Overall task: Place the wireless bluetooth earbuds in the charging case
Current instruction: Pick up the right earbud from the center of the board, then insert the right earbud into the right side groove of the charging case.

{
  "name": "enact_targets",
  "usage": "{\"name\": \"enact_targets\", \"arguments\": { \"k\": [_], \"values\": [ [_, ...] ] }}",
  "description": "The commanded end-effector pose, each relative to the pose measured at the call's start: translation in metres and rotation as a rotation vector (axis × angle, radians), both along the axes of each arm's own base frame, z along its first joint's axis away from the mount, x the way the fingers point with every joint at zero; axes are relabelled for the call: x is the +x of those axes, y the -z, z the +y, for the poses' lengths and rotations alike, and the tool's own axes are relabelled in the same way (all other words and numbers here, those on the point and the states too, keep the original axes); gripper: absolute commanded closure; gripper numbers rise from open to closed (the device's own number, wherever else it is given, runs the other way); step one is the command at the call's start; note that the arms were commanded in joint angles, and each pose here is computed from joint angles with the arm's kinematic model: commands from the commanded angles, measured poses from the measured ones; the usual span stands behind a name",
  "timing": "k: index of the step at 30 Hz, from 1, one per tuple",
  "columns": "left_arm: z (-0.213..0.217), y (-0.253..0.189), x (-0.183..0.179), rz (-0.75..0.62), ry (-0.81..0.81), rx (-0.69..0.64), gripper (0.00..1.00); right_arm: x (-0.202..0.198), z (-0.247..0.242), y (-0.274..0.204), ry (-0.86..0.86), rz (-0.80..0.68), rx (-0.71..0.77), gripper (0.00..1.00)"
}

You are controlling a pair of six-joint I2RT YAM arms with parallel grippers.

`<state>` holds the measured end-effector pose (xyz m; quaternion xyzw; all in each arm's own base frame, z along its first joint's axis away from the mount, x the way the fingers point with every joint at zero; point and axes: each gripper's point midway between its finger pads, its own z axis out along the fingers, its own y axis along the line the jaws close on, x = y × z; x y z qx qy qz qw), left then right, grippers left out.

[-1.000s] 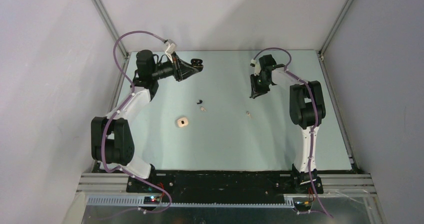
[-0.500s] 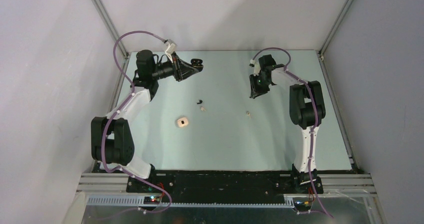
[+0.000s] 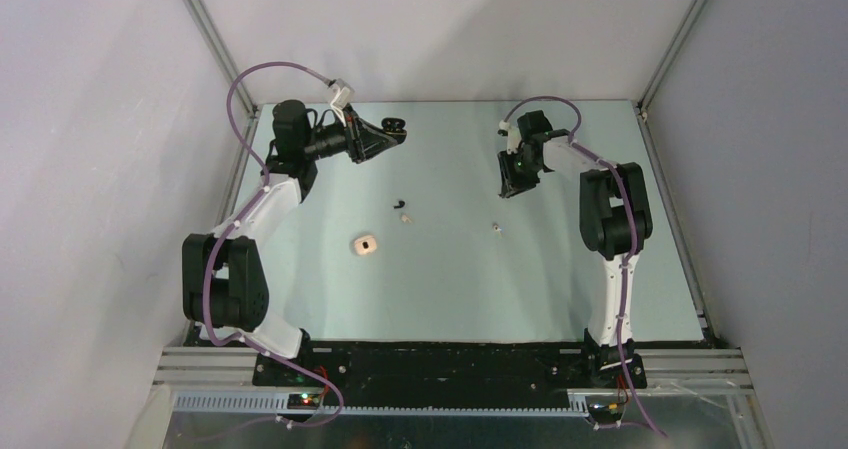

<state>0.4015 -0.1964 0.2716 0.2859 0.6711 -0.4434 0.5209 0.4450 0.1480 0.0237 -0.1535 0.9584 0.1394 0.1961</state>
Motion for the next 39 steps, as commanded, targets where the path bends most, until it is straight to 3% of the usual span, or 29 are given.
{"name": "enact_targets", "arguments": {
  "k": [1,18,23,26,33,39],
  "values": [
    [0.003,-0.011,0.005,-0.043,-0.012,-0.008,1.0,-0.009,-0.003,-0.009,-0.012,0.0,-0.011,0.66],
    [0.002,-0.008,0.008,-0.038,-0.009,-0.009,1.0,-0.002,0.007,0.0,-0.124,-0.056,-0.062,0.75],
    [0.002,-0.006,0.01,-0.036,-0.009,-0.01,1.0,0.004,0.014,-0.006,-0.204,-0.117,-0.096,1.0],
    [0.002,-0.006,0.011,-0.039,-0.008,-0.011,1.0,0.013,0.017,-0.025,-0.255,-0.198,-0.106,1.0],
    [-0.007,-0.01,0.017,-0.061,0.007,-0.018,1.0,0.042,0.036,-0.156,-0.391,-0.654,-0.103,1.0],
    [-0.024,-0.028,0.031,-0.141,-0.047,-0.054,1.0,0.046,0.068,-0.298,-0.53,-1.282,-0.272,1.0]
  ]
}}
